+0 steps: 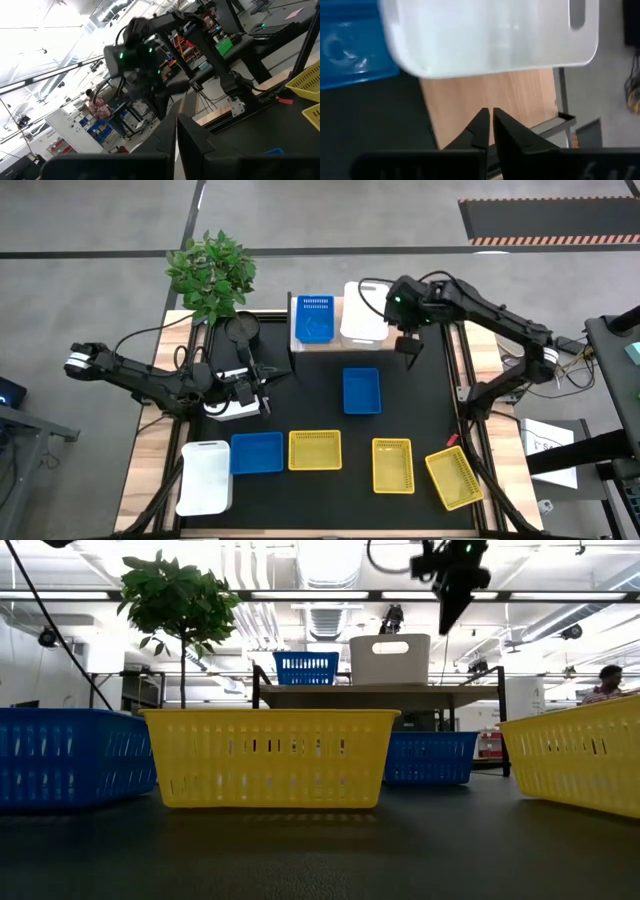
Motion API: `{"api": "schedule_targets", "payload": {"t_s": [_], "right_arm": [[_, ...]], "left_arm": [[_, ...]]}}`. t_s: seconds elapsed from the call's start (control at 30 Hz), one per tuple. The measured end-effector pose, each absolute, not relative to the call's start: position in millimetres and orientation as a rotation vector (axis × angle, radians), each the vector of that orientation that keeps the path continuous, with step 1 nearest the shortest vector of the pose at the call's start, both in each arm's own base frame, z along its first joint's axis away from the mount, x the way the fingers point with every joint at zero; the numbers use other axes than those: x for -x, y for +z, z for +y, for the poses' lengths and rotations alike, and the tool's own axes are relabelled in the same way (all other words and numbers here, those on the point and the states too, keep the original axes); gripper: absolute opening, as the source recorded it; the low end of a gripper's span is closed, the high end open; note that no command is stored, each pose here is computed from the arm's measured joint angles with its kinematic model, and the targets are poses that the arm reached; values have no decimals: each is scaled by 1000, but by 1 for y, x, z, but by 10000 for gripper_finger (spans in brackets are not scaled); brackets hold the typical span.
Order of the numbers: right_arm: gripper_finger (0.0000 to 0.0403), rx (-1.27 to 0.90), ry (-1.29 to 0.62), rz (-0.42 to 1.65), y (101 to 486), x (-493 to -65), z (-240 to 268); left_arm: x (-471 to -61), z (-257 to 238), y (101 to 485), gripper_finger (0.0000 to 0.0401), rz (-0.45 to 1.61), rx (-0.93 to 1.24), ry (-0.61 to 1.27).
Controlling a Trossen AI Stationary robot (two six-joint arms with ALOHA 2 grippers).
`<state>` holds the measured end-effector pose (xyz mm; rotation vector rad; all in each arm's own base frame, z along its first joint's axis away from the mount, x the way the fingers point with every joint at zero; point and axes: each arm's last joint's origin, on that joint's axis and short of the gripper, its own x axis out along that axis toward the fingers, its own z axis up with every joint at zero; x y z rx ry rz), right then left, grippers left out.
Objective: Stack baskets on shelf by color
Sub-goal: Put the right white bin on the shelf
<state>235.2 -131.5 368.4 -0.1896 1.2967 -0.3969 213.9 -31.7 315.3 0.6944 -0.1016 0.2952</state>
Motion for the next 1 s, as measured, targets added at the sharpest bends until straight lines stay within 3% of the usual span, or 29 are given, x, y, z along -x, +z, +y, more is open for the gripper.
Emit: {"api": "schedule_targets", "payload": {"t_s": [0.43,1.0], "right_arm": [[8,212,-349,1416,322,-262,-186],[8,291,-350,1346,324,-270,-192]], "left_arm": [[-214,-32,315,0,-101,-695,295],[-214,-32,315,0,-101,-695,295]]}}
